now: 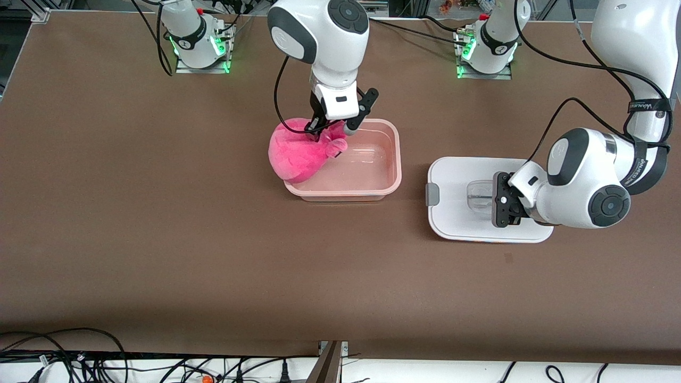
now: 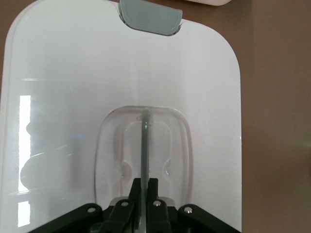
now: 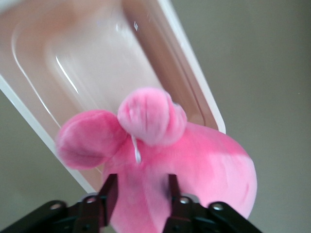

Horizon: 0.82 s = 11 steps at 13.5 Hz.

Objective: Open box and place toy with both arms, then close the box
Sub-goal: 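Release the toy in the tub and withdraw the right gripper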

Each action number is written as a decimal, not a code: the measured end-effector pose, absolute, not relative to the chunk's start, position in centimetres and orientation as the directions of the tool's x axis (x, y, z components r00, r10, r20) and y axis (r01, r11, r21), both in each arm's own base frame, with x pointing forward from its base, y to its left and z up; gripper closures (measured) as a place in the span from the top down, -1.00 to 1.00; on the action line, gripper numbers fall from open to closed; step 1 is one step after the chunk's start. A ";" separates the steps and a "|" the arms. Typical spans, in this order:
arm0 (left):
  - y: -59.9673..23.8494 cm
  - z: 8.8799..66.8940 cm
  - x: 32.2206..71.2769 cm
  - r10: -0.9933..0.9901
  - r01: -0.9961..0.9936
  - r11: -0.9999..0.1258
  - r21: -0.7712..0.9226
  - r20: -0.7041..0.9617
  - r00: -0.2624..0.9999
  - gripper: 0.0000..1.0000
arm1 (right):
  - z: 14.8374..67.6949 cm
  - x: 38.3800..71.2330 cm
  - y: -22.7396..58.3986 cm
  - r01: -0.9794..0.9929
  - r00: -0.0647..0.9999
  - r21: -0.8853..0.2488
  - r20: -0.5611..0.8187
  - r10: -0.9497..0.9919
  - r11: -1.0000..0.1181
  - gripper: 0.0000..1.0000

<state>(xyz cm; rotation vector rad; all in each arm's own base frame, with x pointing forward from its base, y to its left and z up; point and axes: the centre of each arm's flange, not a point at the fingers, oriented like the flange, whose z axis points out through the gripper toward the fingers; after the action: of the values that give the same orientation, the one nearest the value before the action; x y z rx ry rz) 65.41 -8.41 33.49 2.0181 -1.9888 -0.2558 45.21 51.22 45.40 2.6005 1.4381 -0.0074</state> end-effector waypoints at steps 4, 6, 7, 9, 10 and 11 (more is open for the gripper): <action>-8.4 33.3 65.4 -0.996 -0.943 0.000 0.333 0.080 0.028 -0.86 | 50.9 45.8 50.5 0.803 0.594 0.087 -0.042 0.803 -0.590 0.97; -8.5 33.3 65.4 -0.996 -0.943 -0.001 0.333 0.080 0.029 -0.86 | 52.0 46.9 48.5 0.771 0.636 0.105 -0.073 0.769 -0.628 1.00; -8.8 33.5 65.4 -0.996 -0.944 0.003 0.331 0.088 0.028 -0.86 | 52.2 48.3 46.7 0.741 0.671 0.121 -0.094 0.736 -0.660 1.00; -11.8 35.7 65.4 -0.991 -0.943 0.045 0.328 0.133 -0.001 -0.86 | 52.9 53.8 39.4 0.628 0.779 0.127 -0.105 0.619 -0.768 1.00; -13.6 37.3 65.2 -0.988 -0.938 0.076 0.338 0.155 -0.024 -0.86 | 53.3 56.2 35.6 0.562 0.827 0.111 -0.102 0.554 -0.819 1.00; -15.4 39.3 64.9 -0.984 -0.935 0.105 0.338 0.171 -0.048 -0.86 | 53.7 58.6 31.0 0.485 0.873 0.085 -0.099 0.477 -0.870 1.00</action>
<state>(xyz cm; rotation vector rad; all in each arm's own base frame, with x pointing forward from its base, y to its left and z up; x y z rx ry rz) 64.92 -15.37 39.31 1.8798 -2.0360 -0.1900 58.60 31.05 53.65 2.9358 0.7567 -0.1141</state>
